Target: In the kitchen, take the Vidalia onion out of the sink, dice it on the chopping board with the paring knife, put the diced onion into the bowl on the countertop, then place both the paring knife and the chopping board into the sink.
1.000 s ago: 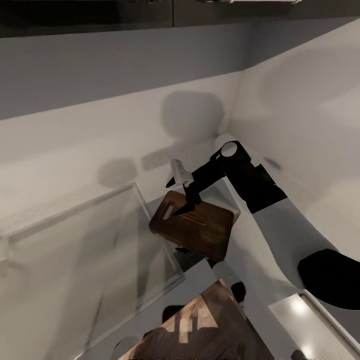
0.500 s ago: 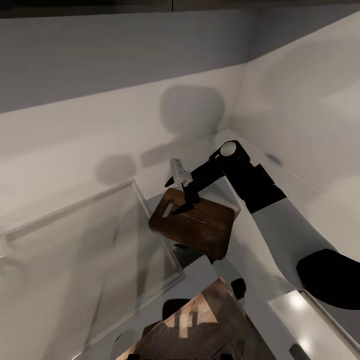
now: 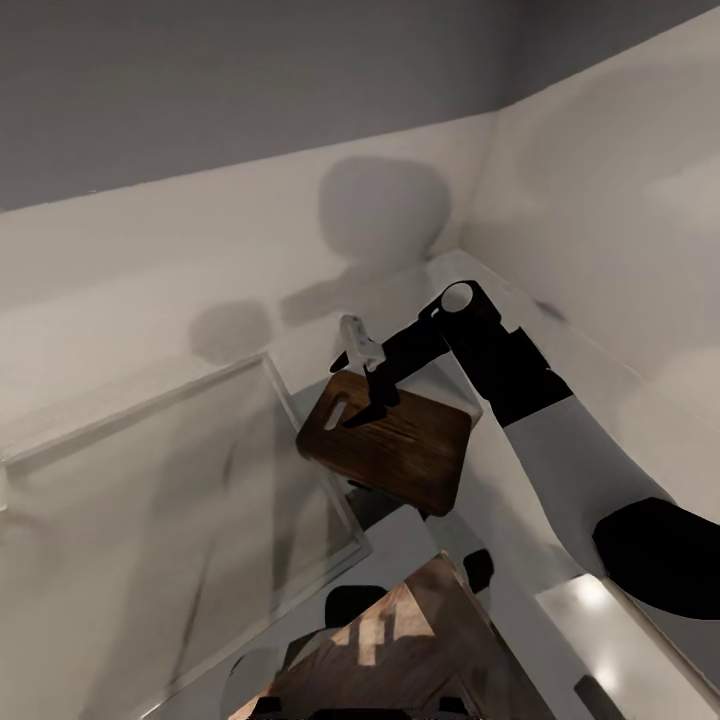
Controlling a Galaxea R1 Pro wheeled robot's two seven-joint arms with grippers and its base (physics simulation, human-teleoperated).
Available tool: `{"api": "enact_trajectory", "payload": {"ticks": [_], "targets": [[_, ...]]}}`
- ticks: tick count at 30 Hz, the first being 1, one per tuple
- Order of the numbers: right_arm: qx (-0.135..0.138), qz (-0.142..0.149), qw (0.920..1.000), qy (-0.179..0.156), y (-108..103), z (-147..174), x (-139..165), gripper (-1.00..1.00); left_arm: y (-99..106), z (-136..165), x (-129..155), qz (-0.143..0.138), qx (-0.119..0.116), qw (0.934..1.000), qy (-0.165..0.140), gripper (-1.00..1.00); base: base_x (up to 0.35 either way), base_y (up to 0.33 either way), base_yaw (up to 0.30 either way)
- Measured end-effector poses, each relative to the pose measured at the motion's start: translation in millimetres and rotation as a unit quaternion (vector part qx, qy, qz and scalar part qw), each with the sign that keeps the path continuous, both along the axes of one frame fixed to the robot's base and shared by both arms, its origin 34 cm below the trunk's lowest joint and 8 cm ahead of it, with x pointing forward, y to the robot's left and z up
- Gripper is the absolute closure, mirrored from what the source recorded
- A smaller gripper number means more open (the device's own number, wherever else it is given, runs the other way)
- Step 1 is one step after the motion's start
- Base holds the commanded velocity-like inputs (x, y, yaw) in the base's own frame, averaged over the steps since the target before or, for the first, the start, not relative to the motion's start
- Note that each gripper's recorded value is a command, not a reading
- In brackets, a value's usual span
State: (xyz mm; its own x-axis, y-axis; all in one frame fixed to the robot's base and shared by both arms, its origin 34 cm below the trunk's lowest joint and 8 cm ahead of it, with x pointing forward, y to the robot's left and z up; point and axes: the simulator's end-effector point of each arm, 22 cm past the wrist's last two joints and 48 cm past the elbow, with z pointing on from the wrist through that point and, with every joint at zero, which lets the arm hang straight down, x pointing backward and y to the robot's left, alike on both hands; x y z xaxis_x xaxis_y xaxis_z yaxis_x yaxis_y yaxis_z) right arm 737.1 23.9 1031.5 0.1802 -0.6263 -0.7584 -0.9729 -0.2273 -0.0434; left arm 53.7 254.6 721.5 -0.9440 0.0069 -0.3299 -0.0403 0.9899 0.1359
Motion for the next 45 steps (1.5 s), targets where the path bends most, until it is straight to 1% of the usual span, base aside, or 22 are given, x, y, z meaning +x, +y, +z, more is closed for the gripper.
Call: {"api": "enact_trajectory", "payload": {"ticks": [10, 27, 45], "targets": [[0.007, -0.009, 0.9999, 0.008, -2.6, -6.6, 4.9, -1.0, 0.4, 1.0, -6.1, 0.0, 0.0, 1.0, 0.01, -1.0, 0.0, 0.0, 0.0], [0.008, -0.009, 0.9997, 0.021, -2.7, -23.0, 5.7, -1.0, 0.8, 3.0, -15.5, 0.0, 0.001, 0.9997, 0.025, -1.0, 0.0, 0.0, 0.0], [0.01, -0.006, 0.9997, 0.019, -1.5, -23.2, 5.3, -1.0, 0.8, 3.2, -16.3, 0.0, 0.001, 0.9996, 0.027, -1.0, 0.0, 0.0, 0.0]]}}
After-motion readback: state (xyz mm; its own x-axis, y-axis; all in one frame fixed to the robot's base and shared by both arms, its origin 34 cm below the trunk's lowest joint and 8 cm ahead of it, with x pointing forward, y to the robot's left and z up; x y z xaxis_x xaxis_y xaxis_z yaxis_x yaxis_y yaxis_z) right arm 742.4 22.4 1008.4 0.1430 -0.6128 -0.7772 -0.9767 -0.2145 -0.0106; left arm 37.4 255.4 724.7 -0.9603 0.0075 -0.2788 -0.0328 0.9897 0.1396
